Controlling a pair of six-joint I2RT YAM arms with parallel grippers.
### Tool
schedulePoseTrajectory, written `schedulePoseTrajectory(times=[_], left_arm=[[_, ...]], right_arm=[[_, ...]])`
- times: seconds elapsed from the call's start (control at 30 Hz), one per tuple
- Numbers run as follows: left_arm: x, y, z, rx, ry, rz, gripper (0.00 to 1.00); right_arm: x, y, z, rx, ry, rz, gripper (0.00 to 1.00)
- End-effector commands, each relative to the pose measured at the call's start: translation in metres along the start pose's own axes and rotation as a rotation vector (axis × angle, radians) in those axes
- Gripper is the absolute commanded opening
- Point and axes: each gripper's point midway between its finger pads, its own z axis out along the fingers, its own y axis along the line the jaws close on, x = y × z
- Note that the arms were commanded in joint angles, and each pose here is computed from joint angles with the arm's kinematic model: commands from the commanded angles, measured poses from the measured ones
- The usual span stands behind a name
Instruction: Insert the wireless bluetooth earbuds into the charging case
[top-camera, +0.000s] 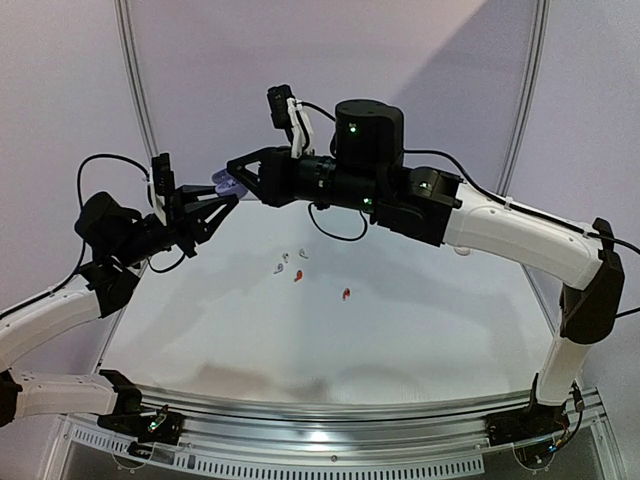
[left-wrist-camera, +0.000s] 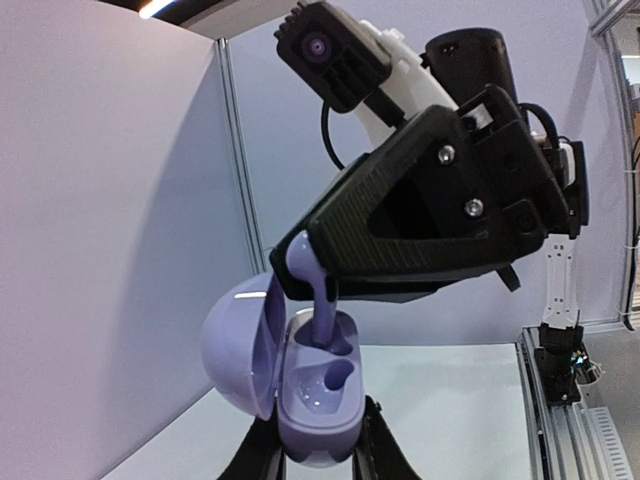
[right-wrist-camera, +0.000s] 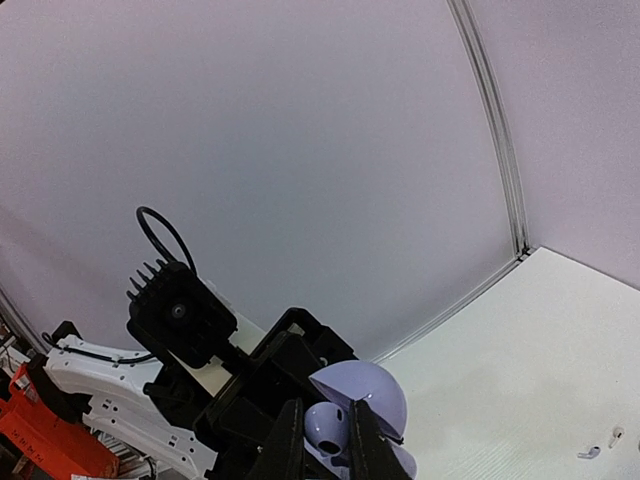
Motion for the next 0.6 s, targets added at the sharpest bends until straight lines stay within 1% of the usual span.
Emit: schedulePoseTrajectory(times=[0.0, 0.27, 0.4, 0.57], left_arm=[[-0.002, -0.005, 0.001, 0.013, -0.011, 0.001, 0.0], [-0.002, -0.004, 0.001, 0.009, -0.012, -0.006, 0.0], [-0.004, -0.005, 0.0, 0.008, -0.017, 0.003, 0.0], [-0.006, -0.006, 0.0, 0.012, -0.024, 0.014, 0.0]], right_arm=[[0.003, -0.002, -0.003, -0.004, 0.013, -0.001, 0.0], [0.015, -0.011, 0.004, 0.019, 0.03, 0.018, 0.0], [0.023, -0.023, 0.003, 0.054, 0.043, 0.023, 0.0], [0.027, -0.031, 0.001, 0.074, 0.055, 0.035, 0.03]])
